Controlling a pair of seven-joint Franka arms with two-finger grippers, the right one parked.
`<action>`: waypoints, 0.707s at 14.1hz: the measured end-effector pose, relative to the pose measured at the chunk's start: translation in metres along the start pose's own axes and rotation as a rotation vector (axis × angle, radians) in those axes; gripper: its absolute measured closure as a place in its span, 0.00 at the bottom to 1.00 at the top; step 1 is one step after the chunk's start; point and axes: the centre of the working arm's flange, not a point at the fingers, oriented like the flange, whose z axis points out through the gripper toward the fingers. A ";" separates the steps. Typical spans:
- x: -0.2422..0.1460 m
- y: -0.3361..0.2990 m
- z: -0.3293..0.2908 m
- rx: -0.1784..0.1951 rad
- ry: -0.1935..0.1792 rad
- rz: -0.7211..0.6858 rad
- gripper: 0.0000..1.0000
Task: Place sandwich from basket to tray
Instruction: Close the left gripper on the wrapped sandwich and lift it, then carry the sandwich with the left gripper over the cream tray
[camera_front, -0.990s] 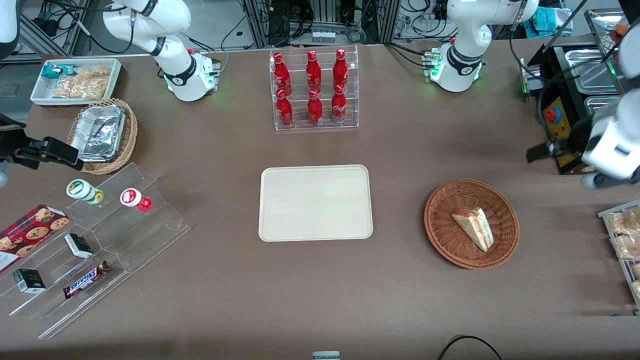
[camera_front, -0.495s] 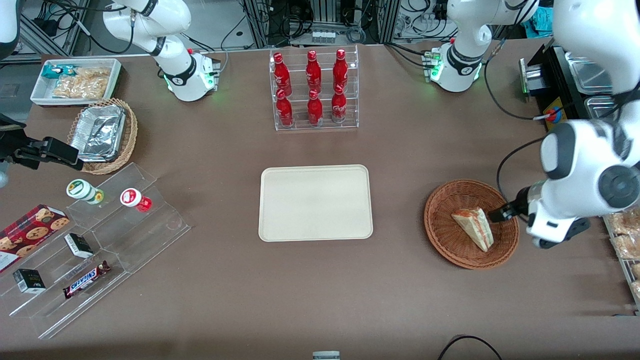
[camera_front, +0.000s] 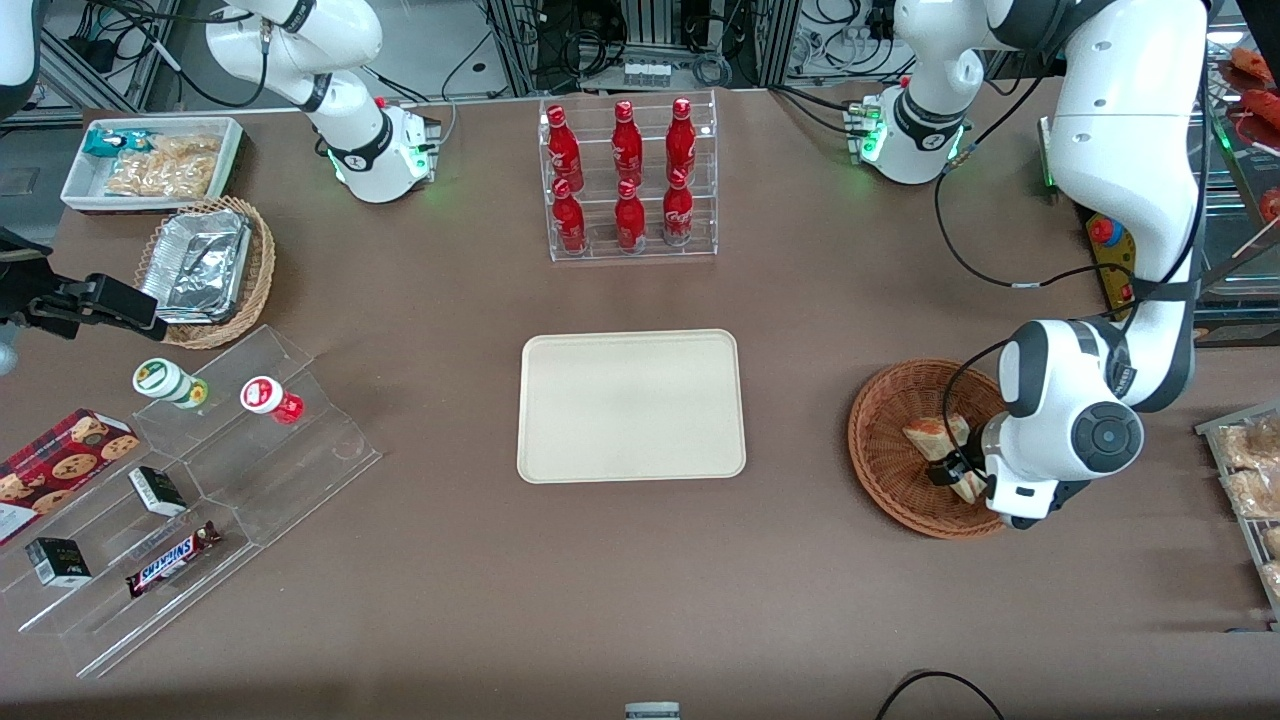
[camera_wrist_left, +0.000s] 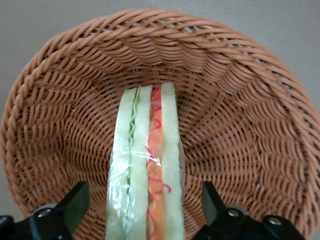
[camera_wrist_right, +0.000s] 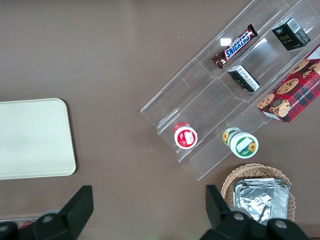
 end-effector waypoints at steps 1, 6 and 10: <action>-0.001 -0.001 0.002 0.001 -0.001 -0.002 0.16; -0.003 0.003 -0.021 -0.018 0.020 -0.029 0.68; -0.050 0.055 -0.096 -0.001 0.015 0.051 0.72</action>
